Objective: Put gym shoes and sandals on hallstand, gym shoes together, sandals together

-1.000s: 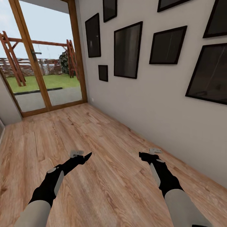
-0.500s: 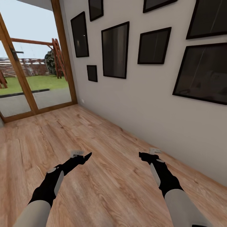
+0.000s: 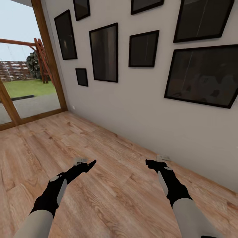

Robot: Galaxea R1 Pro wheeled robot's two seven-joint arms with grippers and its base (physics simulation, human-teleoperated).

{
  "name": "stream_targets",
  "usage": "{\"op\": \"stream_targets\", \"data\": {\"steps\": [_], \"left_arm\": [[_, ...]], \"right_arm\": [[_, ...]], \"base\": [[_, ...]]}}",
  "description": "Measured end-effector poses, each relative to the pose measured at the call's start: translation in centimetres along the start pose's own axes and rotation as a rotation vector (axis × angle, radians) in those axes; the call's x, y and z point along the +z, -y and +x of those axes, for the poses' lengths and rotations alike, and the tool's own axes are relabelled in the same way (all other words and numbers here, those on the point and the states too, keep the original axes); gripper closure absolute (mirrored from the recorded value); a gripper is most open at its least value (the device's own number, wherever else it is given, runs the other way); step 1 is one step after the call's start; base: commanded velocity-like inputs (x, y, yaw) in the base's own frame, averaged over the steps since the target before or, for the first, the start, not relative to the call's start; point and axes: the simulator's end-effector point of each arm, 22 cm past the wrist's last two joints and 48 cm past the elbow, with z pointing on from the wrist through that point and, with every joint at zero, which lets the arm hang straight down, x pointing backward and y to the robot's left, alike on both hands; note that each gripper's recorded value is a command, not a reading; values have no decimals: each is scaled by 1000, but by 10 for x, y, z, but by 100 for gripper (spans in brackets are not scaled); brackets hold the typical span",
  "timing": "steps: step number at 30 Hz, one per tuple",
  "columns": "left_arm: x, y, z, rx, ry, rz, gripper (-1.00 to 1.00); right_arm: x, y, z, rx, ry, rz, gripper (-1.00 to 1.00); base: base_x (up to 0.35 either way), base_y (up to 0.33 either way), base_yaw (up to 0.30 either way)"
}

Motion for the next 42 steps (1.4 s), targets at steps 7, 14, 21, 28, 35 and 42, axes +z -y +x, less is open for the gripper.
{"op": "stream_targets", "data": {"steps": [7,14,21,28,35,42], "left_arm": [[0,1,0,-1,1,4,-100],[0,1,0,-1,2,6,-100],[0,1,0,-2,1,6,-100],[0,1,-2,1,4,5,-100],[1,3,-2,2,3,8,-100],[1,4,-2,2,4,9,-100]], "right_arm": [[0,0,0,-3,1,1,-100],[0,0,0,-3,0,1,-100],[0,-2,1,-3,-2,-2,-100],[0,-4,1,-2,-4,-4,-100],[0,-4,1,-1,-3,-4,-100],[0,-3,1,0,-3,-3,-100]], "base": [[0,0,-254],[0,0,-254],[0,0,-254],[0,0,-254],[0,0,-254],[0,0,-254]]}}
